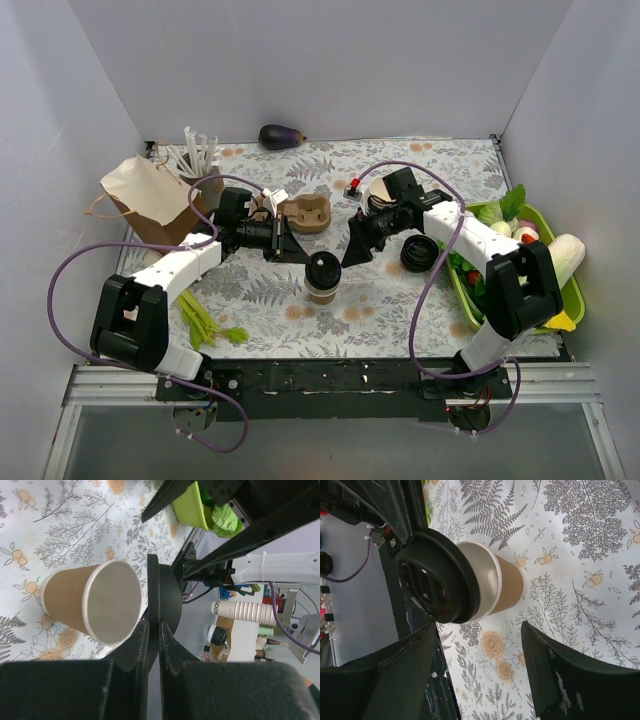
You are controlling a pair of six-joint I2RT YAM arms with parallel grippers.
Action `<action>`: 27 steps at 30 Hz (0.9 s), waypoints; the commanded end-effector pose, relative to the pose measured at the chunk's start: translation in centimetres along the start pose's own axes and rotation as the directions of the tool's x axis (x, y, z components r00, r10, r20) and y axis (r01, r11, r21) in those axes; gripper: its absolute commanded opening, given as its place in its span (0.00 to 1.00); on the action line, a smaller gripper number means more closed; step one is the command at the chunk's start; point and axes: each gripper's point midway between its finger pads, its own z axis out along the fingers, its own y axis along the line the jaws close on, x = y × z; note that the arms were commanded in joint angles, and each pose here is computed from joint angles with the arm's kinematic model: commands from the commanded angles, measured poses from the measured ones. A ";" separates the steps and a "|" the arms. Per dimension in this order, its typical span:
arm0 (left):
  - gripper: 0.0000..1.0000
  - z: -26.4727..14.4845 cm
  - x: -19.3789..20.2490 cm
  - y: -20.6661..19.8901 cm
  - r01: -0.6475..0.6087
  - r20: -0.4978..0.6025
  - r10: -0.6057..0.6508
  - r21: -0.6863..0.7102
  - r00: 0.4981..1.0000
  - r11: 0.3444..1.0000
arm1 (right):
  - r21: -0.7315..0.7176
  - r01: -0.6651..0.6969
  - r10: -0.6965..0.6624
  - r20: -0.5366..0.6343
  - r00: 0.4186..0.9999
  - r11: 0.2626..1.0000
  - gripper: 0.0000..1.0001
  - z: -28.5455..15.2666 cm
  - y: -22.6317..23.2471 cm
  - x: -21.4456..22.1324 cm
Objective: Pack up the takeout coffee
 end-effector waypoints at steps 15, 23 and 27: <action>0.00 0.0 0.2 3.2 0.033 0.027 -0.030 -0.113 0.999 0.993 | -0.024 -0.064 0.064 -0.001 0.998 0.998 0.74 2.5 0.1 -0.5; 0.08 -0.3 0.2 3.5 0.007 0.037 -0.002 -0.141 0.999 0.990 | 0.005 -0.069 0.069 -0.007 0.998 0.998 0.72 2.9 -0.6 -0.6; 0.25 -0.4 0.3 3.5 -0.002 0.039 0.008 -0.148 0.999 0.989 | 0.007 -0.064 0.064 -0.011 0.998 0.998 0.71 2.9 -0.4 -0.4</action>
